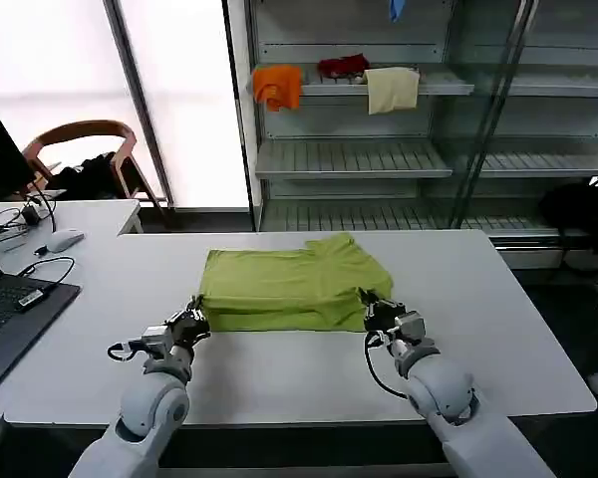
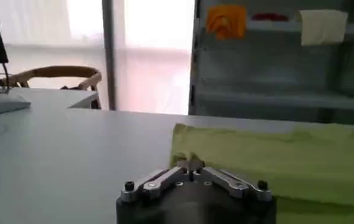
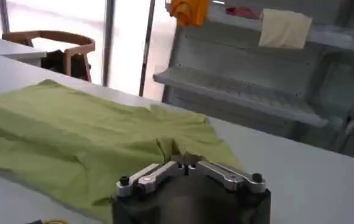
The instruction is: Fold and organize the clothes.
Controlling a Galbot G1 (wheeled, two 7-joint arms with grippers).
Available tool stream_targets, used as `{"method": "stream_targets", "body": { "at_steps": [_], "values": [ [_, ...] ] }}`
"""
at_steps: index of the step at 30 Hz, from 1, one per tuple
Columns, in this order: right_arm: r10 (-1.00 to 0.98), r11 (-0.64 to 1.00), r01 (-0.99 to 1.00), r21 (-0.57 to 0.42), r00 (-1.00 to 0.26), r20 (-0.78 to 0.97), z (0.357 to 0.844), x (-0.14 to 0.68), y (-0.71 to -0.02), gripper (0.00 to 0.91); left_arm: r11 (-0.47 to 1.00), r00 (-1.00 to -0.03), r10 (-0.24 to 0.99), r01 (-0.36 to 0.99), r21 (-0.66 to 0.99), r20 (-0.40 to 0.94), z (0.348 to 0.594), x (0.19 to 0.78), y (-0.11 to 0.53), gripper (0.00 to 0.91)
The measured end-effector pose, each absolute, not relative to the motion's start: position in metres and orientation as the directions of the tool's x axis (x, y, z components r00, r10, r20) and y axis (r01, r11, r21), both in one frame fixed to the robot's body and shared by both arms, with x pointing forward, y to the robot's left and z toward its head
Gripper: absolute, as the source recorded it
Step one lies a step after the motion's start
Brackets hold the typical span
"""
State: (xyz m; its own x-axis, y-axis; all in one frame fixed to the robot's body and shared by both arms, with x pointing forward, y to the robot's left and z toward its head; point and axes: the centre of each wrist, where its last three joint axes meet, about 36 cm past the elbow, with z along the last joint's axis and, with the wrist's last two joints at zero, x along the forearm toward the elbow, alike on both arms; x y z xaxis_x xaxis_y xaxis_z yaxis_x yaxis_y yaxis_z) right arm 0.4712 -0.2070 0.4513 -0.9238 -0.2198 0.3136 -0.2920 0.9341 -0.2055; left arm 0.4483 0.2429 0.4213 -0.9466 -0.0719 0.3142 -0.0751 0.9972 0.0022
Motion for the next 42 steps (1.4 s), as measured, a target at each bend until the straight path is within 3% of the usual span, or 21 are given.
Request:
{"method": "stream_targets", "body": {
  "at_steps": [1,2,3,4,8,9,11,19,28,42],
  "values": [
    [-0.218,0.934,-0.291,-0.206,-0.924,0.315,0.451,0.473,-0.207,0.02,0.997,-0.946,-0.074,-0.076,0.006,0.315,0.421,0.449,0.243,0.01],
    [-0.217,0.934,-0.29,-0.206,-0.923,0.316,0.45,0.474,-0.206,0.202,0.997,-0.946,-0.075,-0.076,0.009,0.315,0.421,0.45,0.244,0.01],
    [-0.217,0.935,-0.29,-0.206,-0.923,0.317,0.449,0.476,-0.205,0.524,0.997,-0.946,-0.075,-0.075,0.012,0.314,0.421,0.451,0.244,0.01],
    [-0.216,0.935,-0.289,-0.206,-0.923,0.318,0.448,0.477,-0.205,0.907,0.997,-0.946,-0.076,-0.074,0.017,0.314,0.421,0.452,0.243,0.01],
    [-0.215,0.936,-0.289,-0.203,-0.923,0.319,0.449,0.481,-0.202,0.907,0.997,-0.946,-0.079,-0.072,0.034,0.313,0.419,0.456,0.243,0.05],
    [-0.216,0.935,-0.29,-0.203,-0.922,0.321,0.449,0.482,-0.202,0.907,0.997,-0.946,-0.081,-0.073,0.037,0.313,0.42,0.457,0.243,0.423],
    [-0.216,0.934,-0.292,-0.203,-0.919,0.329,0.449,0.482,-0.202,0.907,0.997,-0.945,-0.081,-0.07,0.045,0.317,0.42,0.457,0.244,0.907],
    [-0.196,0.941,-0.273,-0.197,-0.92,0.341,0.454,0.477,-0.209,0.907,0.994,-0.942,-0.094,-0.071,0.08,0.322,0.424,0.451,0.249,0.907],
    [-0.192,0.953,-0.256,-0.16,-0.922,0.335,0.469,0.451,-0.231,0.907,0.993,-0.938,-0.091,-0.06,0.101,0.335,0.446,0.429,0.264,0.907],
    [-0.188,0.969,-0.237,-0.074,-0.894,0.406,0.451,0.429,-0.25,0.907,1.0,-0.923,-0.015,-0.01,0.015,0.385,0.456,0.411,0.278,0.907]
  ]
}}
